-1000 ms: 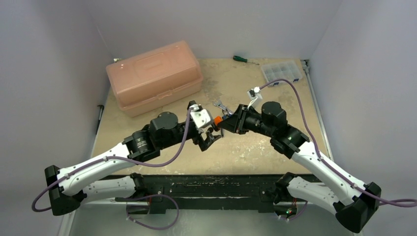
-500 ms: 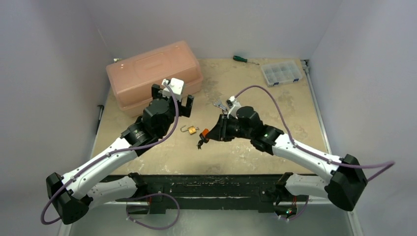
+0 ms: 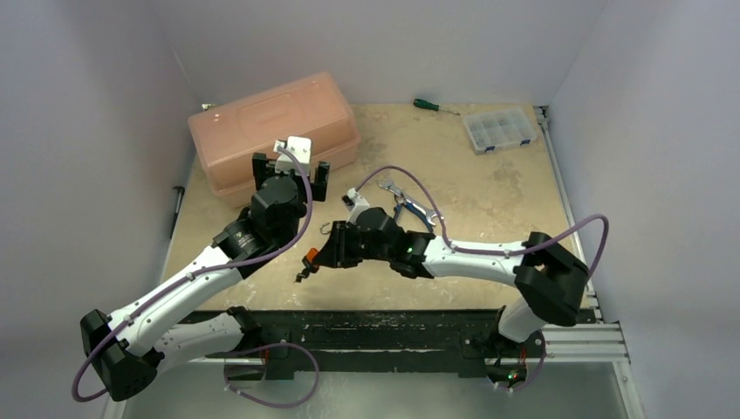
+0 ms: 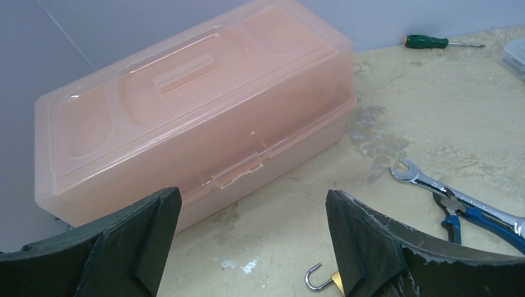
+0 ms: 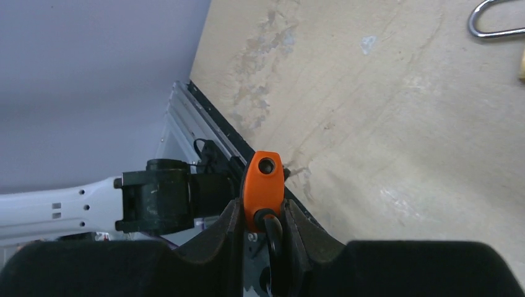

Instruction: Unlock with the key

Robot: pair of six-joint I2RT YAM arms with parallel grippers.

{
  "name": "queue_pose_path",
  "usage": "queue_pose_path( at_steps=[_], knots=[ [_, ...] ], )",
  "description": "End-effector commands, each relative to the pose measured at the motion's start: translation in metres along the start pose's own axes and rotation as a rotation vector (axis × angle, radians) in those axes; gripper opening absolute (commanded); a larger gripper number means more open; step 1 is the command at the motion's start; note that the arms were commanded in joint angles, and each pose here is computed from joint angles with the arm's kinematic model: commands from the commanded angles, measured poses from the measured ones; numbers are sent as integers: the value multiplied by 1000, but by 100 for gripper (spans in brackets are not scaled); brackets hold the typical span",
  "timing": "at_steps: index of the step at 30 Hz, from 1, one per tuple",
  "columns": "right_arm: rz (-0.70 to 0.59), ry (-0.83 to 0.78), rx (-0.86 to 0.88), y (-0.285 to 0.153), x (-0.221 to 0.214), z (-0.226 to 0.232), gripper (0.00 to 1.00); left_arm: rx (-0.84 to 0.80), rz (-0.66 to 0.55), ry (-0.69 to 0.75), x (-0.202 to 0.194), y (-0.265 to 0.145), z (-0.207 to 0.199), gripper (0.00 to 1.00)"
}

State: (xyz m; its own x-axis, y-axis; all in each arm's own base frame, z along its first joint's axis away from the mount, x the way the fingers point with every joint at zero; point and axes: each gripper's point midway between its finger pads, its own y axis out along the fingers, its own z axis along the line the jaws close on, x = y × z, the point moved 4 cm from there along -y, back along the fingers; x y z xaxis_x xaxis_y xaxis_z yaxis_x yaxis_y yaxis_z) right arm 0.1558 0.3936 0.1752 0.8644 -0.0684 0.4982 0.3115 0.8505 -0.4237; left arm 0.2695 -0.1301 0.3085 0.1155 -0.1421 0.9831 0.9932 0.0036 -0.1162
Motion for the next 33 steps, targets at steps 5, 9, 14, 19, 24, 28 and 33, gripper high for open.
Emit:
queue_pose_path(
  at_steps=[5, 9, 14, 19, 24, 28, 33],
  knots=[
    [-144, 68, 37, 27, 22, 13, 0, 51, -29, -30, 6, -3, 11, 93],
    [-164, 50, -80, 30, 11, -24, 0, 46, -29, -28, 5, -3, 10, 93],
    [-162, 43, -156, 27, 3, -54, 0, 33, -23, -23, 3, -1, 7, 92],
    [-155, 57, -195, 24, 2, -81, 0, 30, -19, -20, 2, -1, 6, 92],
    [-122, 73, -196, 25, -2, -100, 0, 22, -14, -15, 1, 0, 4, 92],
    [-102, 93, -185, 27, -8, -111, 0, 22, -11, -12, 0, 1, 4, 92],
    [-80, 115, -187, 28, -10, -126, 0, 21, -8, -10, -1, 1, 3, 92]
  ],
)
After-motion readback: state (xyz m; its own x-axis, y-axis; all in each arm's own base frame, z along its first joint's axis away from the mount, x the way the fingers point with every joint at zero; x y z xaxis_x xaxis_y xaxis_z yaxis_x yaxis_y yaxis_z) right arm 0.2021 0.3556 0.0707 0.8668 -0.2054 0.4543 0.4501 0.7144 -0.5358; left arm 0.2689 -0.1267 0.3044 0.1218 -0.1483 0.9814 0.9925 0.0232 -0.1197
